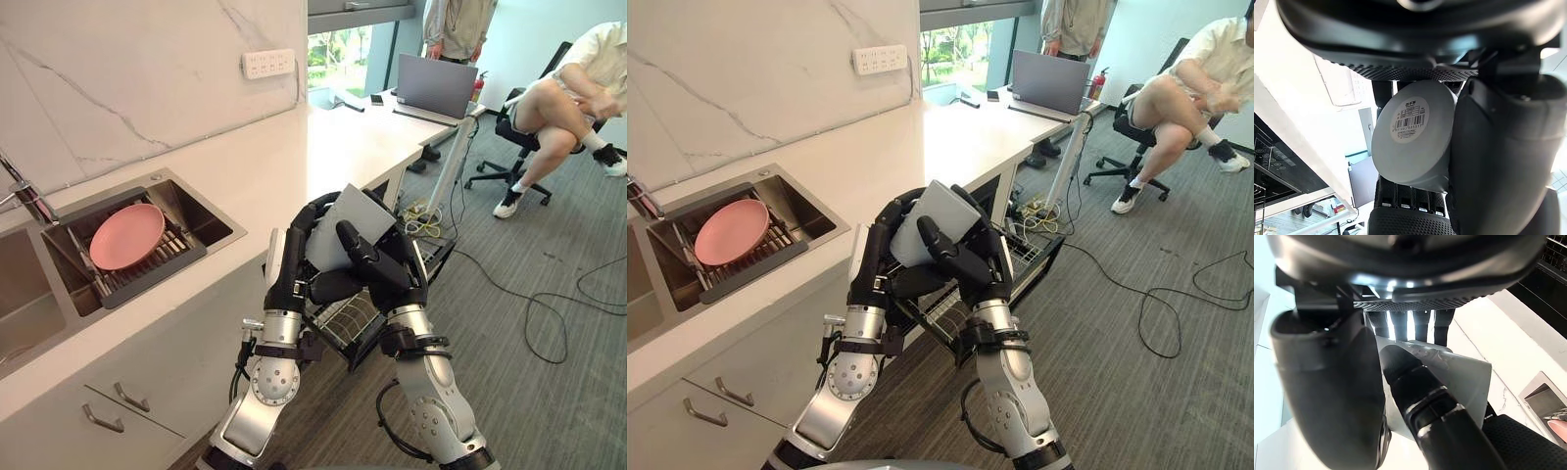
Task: Walk over to the sink, pick up the cup, carry it to the dishwasher, place the cup inside the dishwasher, then close the dishwasher door
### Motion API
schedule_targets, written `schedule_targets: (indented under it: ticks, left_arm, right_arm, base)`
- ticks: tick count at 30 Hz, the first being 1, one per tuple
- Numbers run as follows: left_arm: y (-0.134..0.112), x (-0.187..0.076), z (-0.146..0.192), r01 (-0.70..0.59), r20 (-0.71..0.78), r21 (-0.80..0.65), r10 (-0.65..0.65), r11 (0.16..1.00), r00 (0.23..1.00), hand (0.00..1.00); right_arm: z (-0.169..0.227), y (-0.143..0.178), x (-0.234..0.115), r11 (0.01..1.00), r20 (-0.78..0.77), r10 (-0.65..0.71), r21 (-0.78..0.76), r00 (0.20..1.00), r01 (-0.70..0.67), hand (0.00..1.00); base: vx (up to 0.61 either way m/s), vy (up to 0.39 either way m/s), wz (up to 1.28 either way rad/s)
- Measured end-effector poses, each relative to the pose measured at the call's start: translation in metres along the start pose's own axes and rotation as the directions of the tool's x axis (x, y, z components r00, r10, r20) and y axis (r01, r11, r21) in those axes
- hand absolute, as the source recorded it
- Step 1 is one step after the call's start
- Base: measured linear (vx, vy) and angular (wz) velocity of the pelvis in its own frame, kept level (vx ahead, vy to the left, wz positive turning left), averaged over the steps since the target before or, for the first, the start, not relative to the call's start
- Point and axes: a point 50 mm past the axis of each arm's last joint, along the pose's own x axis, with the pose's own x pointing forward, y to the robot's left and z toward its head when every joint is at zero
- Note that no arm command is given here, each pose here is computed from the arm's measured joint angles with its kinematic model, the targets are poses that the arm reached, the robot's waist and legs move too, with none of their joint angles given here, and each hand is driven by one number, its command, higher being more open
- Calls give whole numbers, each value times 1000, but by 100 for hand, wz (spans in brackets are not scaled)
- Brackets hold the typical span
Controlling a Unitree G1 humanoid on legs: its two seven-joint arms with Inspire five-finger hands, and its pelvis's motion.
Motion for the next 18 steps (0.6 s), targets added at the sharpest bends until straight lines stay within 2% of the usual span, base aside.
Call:
schedule_targets:
  ticks: [10, 18]
  left_arm:
    - [3, -10, -6, 3, -37, 7, -2, 1000, 999, 100]
    - [21, -13, -15, -50, -82, 24, 52, 998, 995, 100]
  right_arm:
    - [-1, -2, 0, 1000, -1, -11, 5, 1000, 11, 0]
    - [10, -8, 6, 999, 61, -45, 12, 997, 44, 0]
  base:
    - [0, 0, 0]
    - [0, 0, 3]
